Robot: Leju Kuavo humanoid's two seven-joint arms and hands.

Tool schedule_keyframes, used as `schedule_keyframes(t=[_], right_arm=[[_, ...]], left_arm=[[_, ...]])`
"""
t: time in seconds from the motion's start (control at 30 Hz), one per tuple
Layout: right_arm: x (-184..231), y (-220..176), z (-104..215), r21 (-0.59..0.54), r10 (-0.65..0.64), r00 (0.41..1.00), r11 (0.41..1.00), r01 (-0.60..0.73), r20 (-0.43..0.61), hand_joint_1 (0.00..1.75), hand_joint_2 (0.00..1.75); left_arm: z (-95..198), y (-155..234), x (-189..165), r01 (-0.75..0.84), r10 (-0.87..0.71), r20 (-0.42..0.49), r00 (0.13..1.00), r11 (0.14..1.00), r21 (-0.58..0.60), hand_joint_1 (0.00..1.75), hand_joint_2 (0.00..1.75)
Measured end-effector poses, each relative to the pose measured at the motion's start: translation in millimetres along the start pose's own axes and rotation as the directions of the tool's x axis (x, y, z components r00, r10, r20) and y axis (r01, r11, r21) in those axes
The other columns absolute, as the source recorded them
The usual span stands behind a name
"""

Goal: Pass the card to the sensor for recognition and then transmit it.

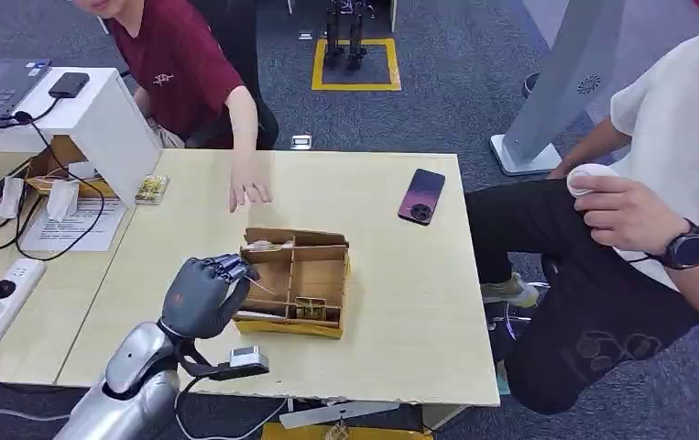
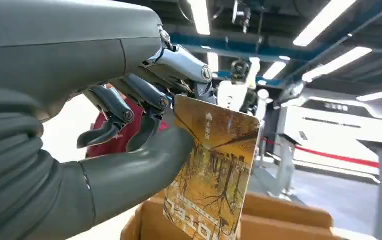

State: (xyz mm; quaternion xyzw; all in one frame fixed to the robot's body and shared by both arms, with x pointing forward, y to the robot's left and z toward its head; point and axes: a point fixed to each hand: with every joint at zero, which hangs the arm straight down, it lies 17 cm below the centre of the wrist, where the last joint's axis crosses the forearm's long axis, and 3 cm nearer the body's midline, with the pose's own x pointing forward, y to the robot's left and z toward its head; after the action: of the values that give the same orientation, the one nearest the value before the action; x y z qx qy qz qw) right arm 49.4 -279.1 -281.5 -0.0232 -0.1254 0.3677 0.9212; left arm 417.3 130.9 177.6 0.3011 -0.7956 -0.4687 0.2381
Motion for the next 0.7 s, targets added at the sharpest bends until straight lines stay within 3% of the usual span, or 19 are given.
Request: schedule_keyframes(t=[0.37,0.7], right_arm=[[3,-2,-1,-0.002,0.029,1.0,1.0,-0.029,0.006,0.0,0.0],[2,-1,0,0.007,0.042,0.999,0.999,-0.042,0.004,0.0,0.0]], left_arm=[[-45,37,-81,0.205,-0.191,-0.188,0.963,0.977,0.058,1.75,1.75],[-51,39,-128,0.229,-0.203,-0.305,0.93,0.972,0.051,1.75,1.75]])
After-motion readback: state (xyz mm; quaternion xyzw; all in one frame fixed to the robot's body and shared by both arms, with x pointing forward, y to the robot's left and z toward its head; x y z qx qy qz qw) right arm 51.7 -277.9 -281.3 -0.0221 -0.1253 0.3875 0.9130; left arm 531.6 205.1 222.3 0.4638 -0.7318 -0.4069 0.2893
